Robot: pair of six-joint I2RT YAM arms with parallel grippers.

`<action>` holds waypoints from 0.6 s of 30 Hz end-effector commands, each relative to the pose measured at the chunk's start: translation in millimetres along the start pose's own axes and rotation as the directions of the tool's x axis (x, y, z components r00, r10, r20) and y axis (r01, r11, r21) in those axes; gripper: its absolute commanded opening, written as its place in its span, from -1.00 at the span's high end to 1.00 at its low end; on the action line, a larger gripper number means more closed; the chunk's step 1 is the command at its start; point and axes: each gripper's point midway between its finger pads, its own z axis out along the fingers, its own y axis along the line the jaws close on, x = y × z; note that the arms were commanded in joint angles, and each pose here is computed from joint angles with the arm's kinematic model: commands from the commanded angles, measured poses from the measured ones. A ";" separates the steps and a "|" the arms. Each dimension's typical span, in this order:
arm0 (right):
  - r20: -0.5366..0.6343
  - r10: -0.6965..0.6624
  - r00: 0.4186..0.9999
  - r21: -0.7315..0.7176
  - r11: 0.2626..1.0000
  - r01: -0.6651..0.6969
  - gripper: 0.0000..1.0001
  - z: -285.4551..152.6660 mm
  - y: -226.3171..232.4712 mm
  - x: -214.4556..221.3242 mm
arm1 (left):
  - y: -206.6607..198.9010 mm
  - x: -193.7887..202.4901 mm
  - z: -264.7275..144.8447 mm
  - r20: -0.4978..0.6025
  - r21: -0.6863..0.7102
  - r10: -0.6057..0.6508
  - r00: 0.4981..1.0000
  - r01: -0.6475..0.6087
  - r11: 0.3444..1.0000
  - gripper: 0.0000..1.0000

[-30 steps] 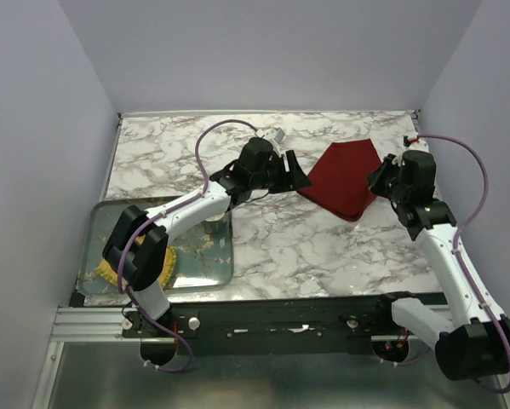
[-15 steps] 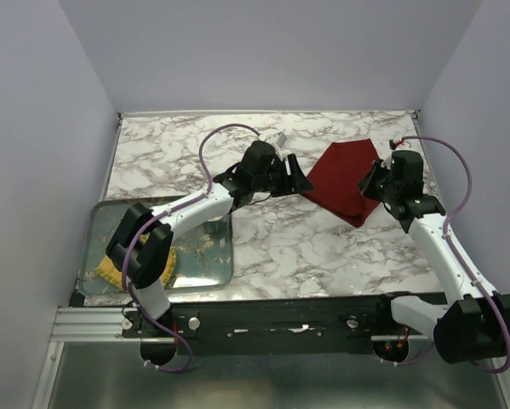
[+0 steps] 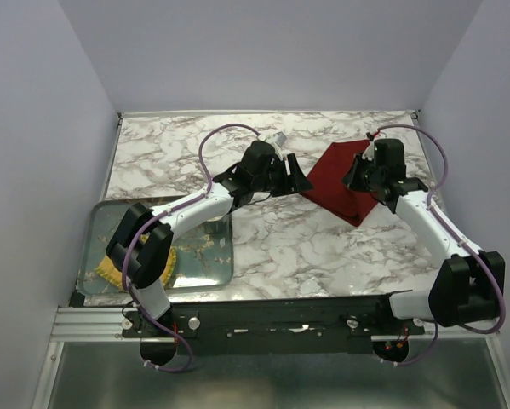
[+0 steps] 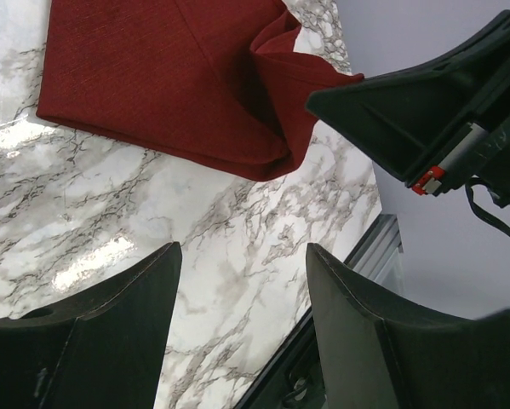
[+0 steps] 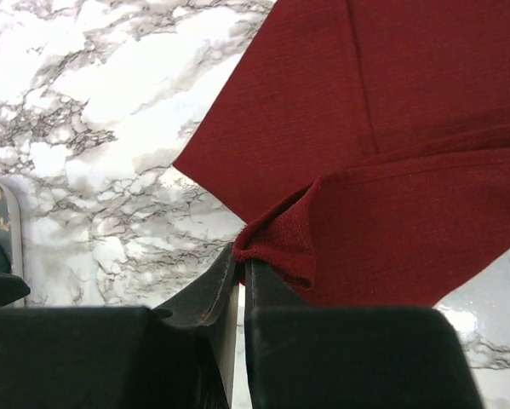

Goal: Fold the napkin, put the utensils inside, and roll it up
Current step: Fold the napkin

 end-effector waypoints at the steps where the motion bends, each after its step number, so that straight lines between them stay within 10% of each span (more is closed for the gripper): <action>1: 0.014 -0.060 0.998 -0.060 0.996 0.061 0.71 11.0 24.9 -13.0 | -5.0 -1.0 -2.0 0.008 0.016 0.005 1.000 -0.005 1.000 -0.38; 18: -0.165 -0.178 0.970 -0.144 0.977 0.155 0.64 68.9 43.8 20.3 | 4.1 -9.7 -8.4 0.035 -0.023 0.012 0.999 -0.011 1.000 -0.37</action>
